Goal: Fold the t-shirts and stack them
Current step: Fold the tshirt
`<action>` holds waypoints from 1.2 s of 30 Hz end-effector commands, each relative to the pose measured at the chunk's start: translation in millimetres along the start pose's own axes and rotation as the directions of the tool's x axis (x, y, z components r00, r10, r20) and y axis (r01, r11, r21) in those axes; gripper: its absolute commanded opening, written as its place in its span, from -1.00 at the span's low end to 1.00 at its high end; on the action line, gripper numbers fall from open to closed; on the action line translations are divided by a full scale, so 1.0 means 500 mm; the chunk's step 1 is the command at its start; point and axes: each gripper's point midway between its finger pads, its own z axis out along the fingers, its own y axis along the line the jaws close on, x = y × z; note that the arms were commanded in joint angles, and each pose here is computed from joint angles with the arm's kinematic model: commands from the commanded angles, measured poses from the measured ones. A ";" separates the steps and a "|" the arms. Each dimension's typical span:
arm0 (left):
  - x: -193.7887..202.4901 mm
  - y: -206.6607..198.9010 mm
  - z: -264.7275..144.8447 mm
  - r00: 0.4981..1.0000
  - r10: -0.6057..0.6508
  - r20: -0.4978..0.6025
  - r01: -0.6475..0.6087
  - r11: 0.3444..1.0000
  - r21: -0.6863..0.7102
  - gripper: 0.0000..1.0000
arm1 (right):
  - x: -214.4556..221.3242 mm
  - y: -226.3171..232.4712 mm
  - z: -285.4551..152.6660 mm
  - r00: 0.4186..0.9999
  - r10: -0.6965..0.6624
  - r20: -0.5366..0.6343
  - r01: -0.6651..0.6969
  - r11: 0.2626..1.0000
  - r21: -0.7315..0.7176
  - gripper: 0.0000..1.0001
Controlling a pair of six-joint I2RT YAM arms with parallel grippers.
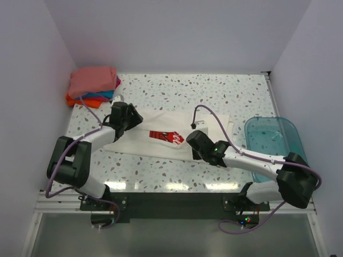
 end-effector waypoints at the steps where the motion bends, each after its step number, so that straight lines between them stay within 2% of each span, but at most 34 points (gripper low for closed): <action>1: -0.045 -0.038 0.001 0.998 0.016 0.063 -0.019 0.999 0.044 0.23 | 0.023 0.004 -0.005 1.000 0.021 -0.019 -0.022 0.999 -0.026 -1.00; 6: -0.052 -0.044 0.009 0.997 0.049 0.055 -0.051 0.998 0.040 0.22 | 0.040 0.020 0.001 0.999 0.014 -0.050 -0.017 0.999 -0.052 -0.97; 8: -0.055 -0.041 0.014 0.996 0.068 0.055 -0.070 0.997 0.021 0.22 | 0.019 0.021 -0.012 0.999 0.030 -0.029 -0.032 0.998 -0.048 -0.68; 9: -0.056 -0.038 0.017 0.995 0.080 0.055 -0.081 0.997 0.006 0.22 | 0.010 0.018 -0.018 0.999 0.033 -0.017 -0.034 0.999 -0.040 -0.39; 10: -0.055 -0.029 0.021 0.993 0.105 0.051 -0.104 0.994 -0.034 0.21 | 0.000 0.000 -0.029 0.999 0.034 0.000 -0.034 0.999 -0.001 -0.22; 13: -0.054 -0.011 0.029 0.988 0.146 0.052 -0.140 0.984 -0.106 0.17 | -0.050 -0.034 -0.049 0.997 0.056 0.057 -0.061 0.994 0.086 0.04; 16: -0.050 0.009 0.032 0.984 0.168 0.055 -0.157 0.973 -0.169 0.11 | -0.089 -0.062 -0.036 0.991 0.123 0.058 -0.129 0.985 0.113 0.04; 17: -0.045 0.016 0.037 0.984 0.174 0.051 -0.161 0.969 -0.187 0.08 | -0.079 -0.065 -0.017 0.990 0.141 0.010 -0.142 0.984 0.109 0.04; 19: -0.025 0.047 0.043 0.982 0.191 0.011 -0.182 0.949 -0.258 0.02 | -0.091 -0.102 0.014 0.980 0.197 -0.009 -0.194 0.969 0.152 0.02; 25: 0.020 0.091 0.060 0.977 0.209 -0.052 -0.214 0.913 -0.349 -0.10 | -0.073 -0.137 0.134 0.955 0.266 -0.136 -0.234 0.949 0.211 -0.03; 31: 0.071 0.118 0.036 0.986 0.150 -0.076 -0.167 0.924 -0.343 -0.28 | -0.095 -0.183 0.237 0.929 0.303 -0.215 -0.251 0.939 0.236 -0.07; 32: 0.066 0.110 0.022 0.989 0.137 -0.058 -0.149 0.935 -0.323 -0.29 | -0.140 -0.181 0.250 0.935 0.301 -0.186 -0.259 0.940 0.223 -0.07; 33: 0.090 0.125 0.010 0.989 0.126 -0.081 -0.146 0.936 -0.320 -0.30 | -0.151 -0.193 0.268 0.935 0.300 -0.190 -0.254 0.939 0.233 -0.06; 34: 0.084 0.116 -0.004 0.994 0.098 -0.056 -0.111 0.947 -0.301 -0.30 | -0.134 -0.203 0.293 0.933 0.267 -0.240 -0.206 0.946 0.251 -0.06; 35: 0.090 0.117 -0.012 0.995 0.085 -0.057 -0.098 0.952 -0.290 -0.32 | -0.186 -0.198 0.311 0.944 0.254 -0.208 -0.203 0.949 0.240 -0.06; 36: 0.096 0.114 -0.020 0.996 0.072 -0.057 -0.085 0.958 -0.273 -0.32 | -0.199 -0.204 0.326 0.948 0.240 -0.210 -0.185 0.951 0.248 -0.05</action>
